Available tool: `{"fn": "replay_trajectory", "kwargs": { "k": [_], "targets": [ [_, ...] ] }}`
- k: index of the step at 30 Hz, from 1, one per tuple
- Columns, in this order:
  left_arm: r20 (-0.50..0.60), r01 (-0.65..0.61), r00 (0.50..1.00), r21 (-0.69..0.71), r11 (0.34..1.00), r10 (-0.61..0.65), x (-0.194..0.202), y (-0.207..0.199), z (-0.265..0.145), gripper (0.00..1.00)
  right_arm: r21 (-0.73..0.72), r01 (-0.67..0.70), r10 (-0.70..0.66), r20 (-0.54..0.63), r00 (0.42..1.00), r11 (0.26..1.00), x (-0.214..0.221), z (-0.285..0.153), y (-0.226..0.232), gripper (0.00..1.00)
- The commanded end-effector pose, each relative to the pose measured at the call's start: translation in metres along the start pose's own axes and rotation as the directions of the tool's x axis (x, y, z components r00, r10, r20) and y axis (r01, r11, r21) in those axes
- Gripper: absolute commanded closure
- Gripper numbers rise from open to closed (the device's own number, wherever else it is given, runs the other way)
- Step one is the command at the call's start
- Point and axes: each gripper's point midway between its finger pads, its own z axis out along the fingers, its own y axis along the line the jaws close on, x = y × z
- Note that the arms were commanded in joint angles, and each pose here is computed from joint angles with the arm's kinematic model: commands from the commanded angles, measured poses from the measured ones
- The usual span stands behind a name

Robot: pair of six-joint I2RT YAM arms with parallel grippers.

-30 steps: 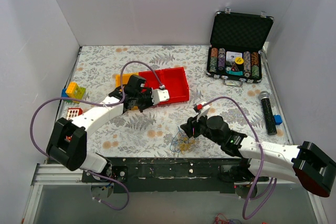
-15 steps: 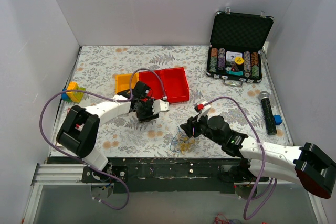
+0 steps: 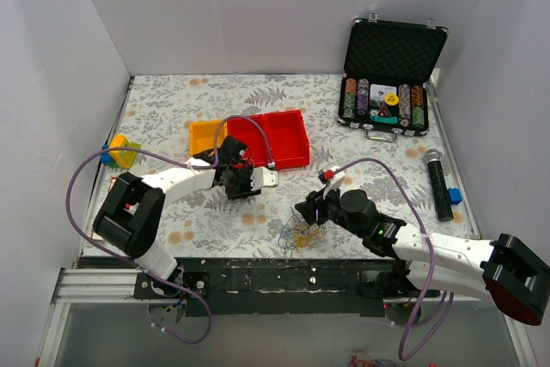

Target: Untangle the cables

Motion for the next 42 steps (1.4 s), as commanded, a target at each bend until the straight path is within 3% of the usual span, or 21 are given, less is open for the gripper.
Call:
{"fn": "replay_trajectory", "kwargs": {
  "k": [1,3,5,9,12,14,16,28,31,34,42],
  "targets": [
    [0.080,-0.068,0.995,0.041,0.997,0.065,-0.018,-0.012,-0.006,0.74,-0.016,-0.007,0.007,0.021,1.000,1.000,-0.004,0.002,0.004,0.46],
    [0.086,-0.071,0.994,0.075,0.995,0.064,-0.023,-0.019,-0.007,0.81,-0.016,-0.006,0.006,0.016,1.000,1.000,-0.002,0.002,0.004,0.46],
    [0.095,-0.075,0.993,0.123,0.990,0.063,-0.030,-0.030,-0.009,0.81,-0.017,-0.005,0.005,0.014,1.000,1.000,-0.002,0.003,0.004,0.46],
    [0.114,-0.044,0.993,0.109,0.993,0.031,-0.045,-0.030,-0.020,0.66,-0.012,-0.005,0.005,0.014,1.000,1.000,-0.002,0.002,0.003,0.46],
    [0.126,-0.020,0.992,0.043,0.999,0.014,-0.053,-0.017,-0.029,0.61,-0.013,-0.006,0.006,0.015,1.000,1.000,-0.002,0.002,0.003,0.46],
    [0.123,-0.037,0.992,0.031,0.999,0.033,-0.051,-0.018,-0.034,0.47,-0.013,-0.007,0.007,0.012,1.000,1.000,-0.001,0.002,0.003,0.46],
    [0.120,-0.045,0.992,0.009,0.999,0.044,-0.048,-0.018,-0.037,0.43,-0.013,-0.005,0.005,0.011,1.000,1.000,0.000,0.002,0.003,0.46],
    [0.160,0.027,0.986,0.120,0.992,-0.046,-0.067,-0.050,-0.032,0.41,0.000,-0.011,0.011,0.018,1.000,1.000,-0.001,0.001,0.000,0.45],
    [0.155,0.113,0.979,0.141,0.984,-0.135,-0.070,-0.052,-0.020,0.40,0.005,-0.015,0.015,0.019,1.000,1.000,0.001,0.000,-0.001,0.45],
    [0.122,0.188,0.970,0.160,0.969,-0.209,-0.067,-0.053,-0.010,0.30,0.008,-0.016,0.016,0.024,1.000,1.000,0.000,-0.002,-0.002,0.45],
    [0.116,0.210,0.973,-0.065,0.976,-0.202,-0.052,-0.016,0.003,0.35,0.012,-0.022,0.022,0.026,0.999,1.000,0.002,-0.004,-0.004,0.45]
  ]
}}
